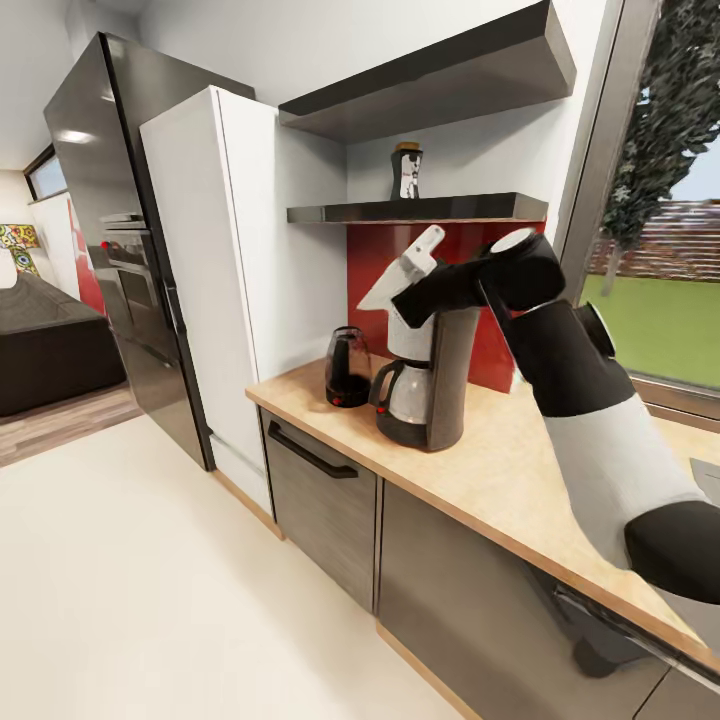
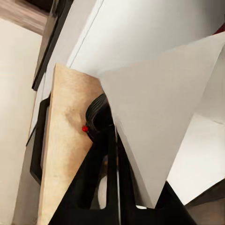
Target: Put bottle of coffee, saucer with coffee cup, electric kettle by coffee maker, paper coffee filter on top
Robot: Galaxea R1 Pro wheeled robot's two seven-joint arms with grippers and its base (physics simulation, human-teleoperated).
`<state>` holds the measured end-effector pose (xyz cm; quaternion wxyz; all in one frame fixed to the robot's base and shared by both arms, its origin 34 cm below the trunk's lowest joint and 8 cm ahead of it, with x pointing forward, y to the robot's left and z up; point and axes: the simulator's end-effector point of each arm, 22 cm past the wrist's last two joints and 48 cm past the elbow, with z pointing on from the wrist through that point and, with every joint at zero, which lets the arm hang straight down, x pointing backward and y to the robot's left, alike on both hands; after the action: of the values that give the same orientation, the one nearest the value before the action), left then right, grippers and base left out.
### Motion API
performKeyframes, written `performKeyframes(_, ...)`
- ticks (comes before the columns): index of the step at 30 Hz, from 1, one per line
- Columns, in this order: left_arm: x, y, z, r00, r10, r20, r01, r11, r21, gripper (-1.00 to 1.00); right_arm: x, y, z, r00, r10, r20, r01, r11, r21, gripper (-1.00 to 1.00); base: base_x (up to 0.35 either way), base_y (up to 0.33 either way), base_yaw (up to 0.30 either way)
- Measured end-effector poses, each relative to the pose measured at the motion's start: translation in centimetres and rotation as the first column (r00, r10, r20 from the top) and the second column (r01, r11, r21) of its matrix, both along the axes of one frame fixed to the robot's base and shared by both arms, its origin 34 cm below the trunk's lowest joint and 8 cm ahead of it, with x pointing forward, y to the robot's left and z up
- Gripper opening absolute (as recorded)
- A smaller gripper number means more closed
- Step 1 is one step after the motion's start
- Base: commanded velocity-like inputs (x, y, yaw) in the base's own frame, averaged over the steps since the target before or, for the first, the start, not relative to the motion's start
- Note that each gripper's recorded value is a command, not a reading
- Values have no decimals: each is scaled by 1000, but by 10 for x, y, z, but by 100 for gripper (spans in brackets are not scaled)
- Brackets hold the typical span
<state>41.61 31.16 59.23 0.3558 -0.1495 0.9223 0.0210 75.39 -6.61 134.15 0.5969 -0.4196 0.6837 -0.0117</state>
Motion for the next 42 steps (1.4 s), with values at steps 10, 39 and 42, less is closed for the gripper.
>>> performKeyframes(10,0,0,0,1000,0,0,0,1000,0,100,22,-31,-21,982,-45,-184,8,981,-196,-100,0,0,0)
performKeyframes(39,0,0,0,1000,0,0,0,1000,0,100,47,-51,9,970,-211,-122,138,887,-442,-100,12,0,0)
performKeyframes(42,0,0,0,1000,0,0,0,1000,0,100,47,-51,9,970,-212,-120,139,886,-442,-100,55,0,0)
